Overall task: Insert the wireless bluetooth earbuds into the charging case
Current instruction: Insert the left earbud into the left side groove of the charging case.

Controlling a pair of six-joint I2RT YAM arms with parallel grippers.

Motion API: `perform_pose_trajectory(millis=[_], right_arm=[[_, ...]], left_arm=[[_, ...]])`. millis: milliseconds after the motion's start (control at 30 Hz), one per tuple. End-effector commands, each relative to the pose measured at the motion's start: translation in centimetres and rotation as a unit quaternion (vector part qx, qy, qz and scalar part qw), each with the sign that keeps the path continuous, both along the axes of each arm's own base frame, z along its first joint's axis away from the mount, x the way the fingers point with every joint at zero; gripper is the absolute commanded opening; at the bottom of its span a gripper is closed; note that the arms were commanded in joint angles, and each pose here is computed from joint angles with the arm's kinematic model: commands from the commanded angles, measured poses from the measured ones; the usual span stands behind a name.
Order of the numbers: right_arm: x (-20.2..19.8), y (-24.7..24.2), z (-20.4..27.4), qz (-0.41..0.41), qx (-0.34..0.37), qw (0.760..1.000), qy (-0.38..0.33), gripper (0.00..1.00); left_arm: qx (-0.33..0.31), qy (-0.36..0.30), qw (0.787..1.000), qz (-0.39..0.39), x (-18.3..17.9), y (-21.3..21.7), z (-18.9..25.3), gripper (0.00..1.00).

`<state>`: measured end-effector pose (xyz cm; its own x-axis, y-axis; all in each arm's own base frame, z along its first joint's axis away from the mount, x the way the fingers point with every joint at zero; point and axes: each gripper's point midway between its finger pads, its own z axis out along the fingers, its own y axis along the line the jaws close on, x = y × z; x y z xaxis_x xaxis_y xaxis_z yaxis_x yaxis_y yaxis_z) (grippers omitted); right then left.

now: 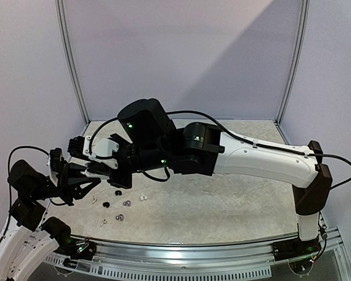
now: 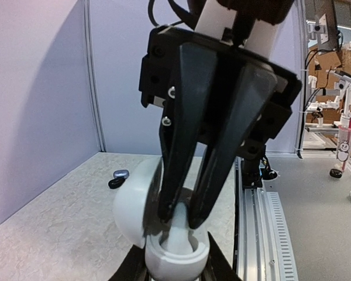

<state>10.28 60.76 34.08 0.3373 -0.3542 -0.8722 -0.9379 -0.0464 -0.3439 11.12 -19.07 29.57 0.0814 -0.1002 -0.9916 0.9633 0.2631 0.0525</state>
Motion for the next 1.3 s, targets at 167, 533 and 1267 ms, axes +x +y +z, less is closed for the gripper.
perform_pose_trajectory(millis=[167,533,1267], right_arm=[[0.4,0.3,-2.0,-0.011,-0.025,1.0,-0.006,0.18],[-1.3,-1.1,5.3,0.027,0.068,0.997,-0.008,0.3],[13.5,-7.6,-0.1,-0.192,0.023,0.969,0.151,0.45]], left_arm=[[-0.006,-0.013,1.0,-0.011,-0.6,-0.1,0.3,0.0],[-0.01,0.012,1.0,0.021,0.8,0.1,0.2,0.0],[-0.048,0.055,0.995,0.064,2.6,1.1,1.9,0.0]])
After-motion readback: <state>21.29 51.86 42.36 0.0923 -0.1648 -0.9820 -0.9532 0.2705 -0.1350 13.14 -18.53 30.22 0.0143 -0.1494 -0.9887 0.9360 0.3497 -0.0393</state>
